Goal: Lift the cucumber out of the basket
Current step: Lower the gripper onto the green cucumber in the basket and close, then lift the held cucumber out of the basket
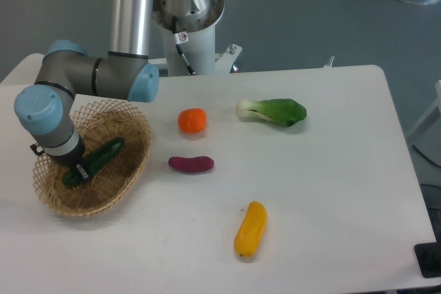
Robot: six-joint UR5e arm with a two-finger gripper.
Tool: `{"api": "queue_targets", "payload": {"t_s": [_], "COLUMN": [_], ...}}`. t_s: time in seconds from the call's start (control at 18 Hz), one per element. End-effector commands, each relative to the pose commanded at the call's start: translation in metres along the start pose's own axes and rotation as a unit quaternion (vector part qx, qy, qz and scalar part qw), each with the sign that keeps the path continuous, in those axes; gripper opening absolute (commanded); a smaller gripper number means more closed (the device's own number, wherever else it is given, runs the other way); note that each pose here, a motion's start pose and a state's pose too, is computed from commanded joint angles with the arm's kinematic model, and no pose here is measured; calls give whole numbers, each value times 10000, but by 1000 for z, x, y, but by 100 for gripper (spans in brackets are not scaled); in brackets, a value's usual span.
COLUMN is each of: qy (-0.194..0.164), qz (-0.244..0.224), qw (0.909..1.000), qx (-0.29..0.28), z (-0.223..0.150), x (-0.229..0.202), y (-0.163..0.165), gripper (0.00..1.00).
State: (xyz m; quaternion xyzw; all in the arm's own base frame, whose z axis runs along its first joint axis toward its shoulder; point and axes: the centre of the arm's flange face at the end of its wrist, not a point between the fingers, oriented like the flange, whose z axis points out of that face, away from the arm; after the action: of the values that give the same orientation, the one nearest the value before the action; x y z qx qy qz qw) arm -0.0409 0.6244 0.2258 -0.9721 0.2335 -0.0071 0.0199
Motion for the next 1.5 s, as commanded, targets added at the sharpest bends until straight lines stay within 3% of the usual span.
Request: {"api": "queue_targets", "payload": {"t_s": [0.5,0.94,1.5], "qy": [-16,-26,-38], "qz": [-658,-590,-146], "qw": [9978,9982,9999], "qx": [20,32,-28], "z": [-59,-101,-76], "x": [-94,-188,-322], "y": [36,90,188], "gripper": [12,12,12]}}
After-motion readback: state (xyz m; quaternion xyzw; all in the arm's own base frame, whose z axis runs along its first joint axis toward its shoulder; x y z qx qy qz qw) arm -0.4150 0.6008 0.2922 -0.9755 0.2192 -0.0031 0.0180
